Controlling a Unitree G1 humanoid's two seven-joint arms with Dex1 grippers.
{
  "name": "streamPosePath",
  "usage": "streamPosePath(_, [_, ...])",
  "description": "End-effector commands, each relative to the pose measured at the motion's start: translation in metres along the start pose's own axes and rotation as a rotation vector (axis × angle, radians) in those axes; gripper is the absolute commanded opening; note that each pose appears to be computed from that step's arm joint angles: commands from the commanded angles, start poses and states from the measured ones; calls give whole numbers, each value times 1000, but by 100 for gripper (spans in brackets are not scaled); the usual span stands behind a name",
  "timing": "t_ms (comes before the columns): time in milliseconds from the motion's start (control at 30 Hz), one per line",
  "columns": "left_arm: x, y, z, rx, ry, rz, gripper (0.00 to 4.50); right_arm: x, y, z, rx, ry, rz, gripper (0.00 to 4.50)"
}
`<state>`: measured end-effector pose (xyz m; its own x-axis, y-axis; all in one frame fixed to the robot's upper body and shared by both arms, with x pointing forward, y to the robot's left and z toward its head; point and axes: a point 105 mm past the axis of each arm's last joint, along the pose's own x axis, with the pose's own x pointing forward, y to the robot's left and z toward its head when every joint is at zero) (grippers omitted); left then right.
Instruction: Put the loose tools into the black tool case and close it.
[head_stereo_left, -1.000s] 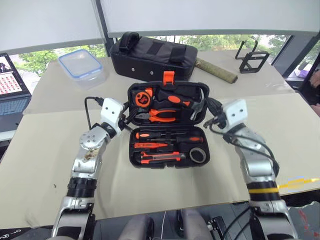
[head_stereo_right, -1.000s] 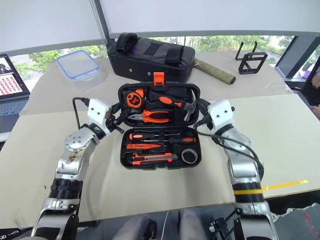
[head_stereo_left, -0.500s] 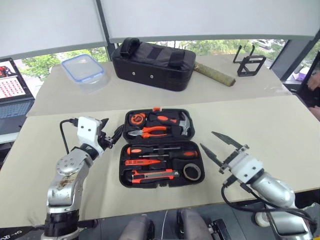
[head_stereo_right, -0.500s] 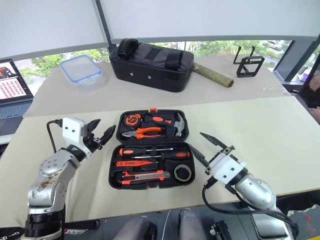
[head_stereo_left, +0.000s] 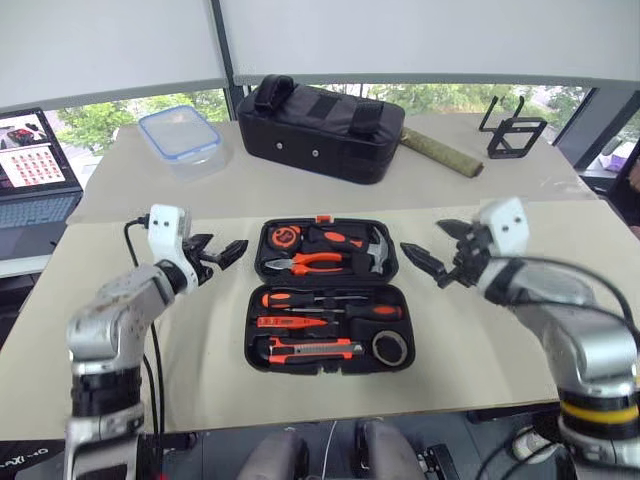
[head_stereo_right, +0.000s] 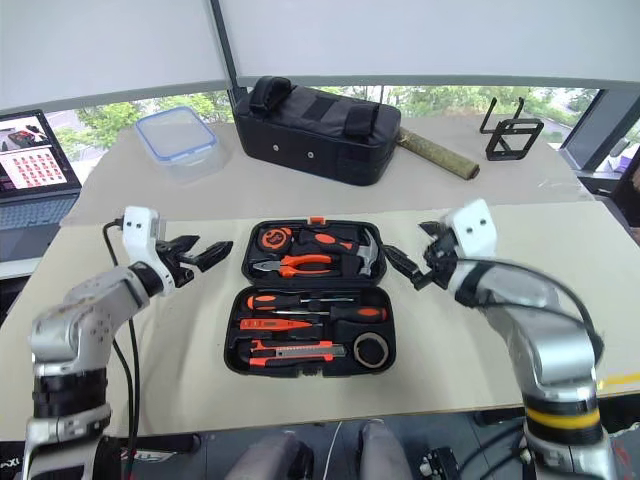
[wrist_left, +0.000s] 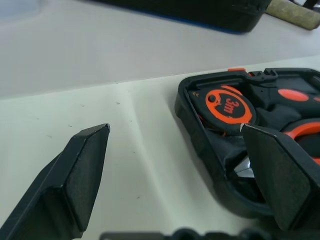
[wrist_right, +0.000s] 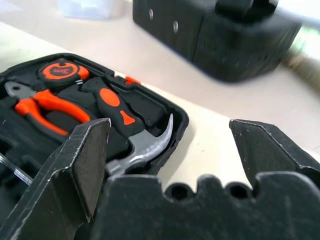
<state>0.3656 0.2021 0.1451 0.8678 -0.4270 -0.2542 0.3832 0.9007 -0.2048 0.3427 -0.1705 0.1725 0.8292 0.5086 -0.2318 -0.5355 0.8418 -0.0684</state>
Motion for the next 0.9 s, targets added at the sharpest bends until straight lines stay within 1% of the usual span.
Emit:
streamPosePath(33, [14,-4,2,-10,75,-53,450,16,-1,-3,108,78,29,444])
streamPosePath(100, [23,-7,0,2,112,-79,450,28,-4,-3,158,115,13,444])
streamPosePath(200, [30,-10,-5,13,148,-101,450,39,-5,-4,170,143,19,444])
streamPosePath(267, [34,-11,-9,20,173,-102,450,44,-8,-4,175,158,9,393])
streamPosePath(300, [35,-12,-12,17,191,-104,450,47,-9,-5,173,170,7,382])
streamPosePath(400, [36,-13,-17,18,215,-108,450,51,-12,-7,164,187,2,281])
streamPosePath(433, [37,-15,-20,16,222,-113,399,53,-12,-8,166,193,1,246])
streamPosePath(467, [37,-16,-21,11,227,-119,384,55,-12,-9,165,199,3,210])
streamPosePath(667, [38,-23,-28,-18,251,-146,158,64,-8,-11,156,215,30,11])
streamPosePath(700, [38,-24,-29,-24,255,-147,126,65,-7,-9,156,206,35,0])
streamPosePath(833, [37,-25,-32,-33,262,-152,16,66,-5,-5,160,192,53,0])
streamPosePath(867, [38,-25,-32,-38,262,-154,1,66,-5,-3,160,184,57,0])
streamPosePath(900, [38,-26,-31,-43,260,-157,1,66,-4,-1,162,173,62,0])
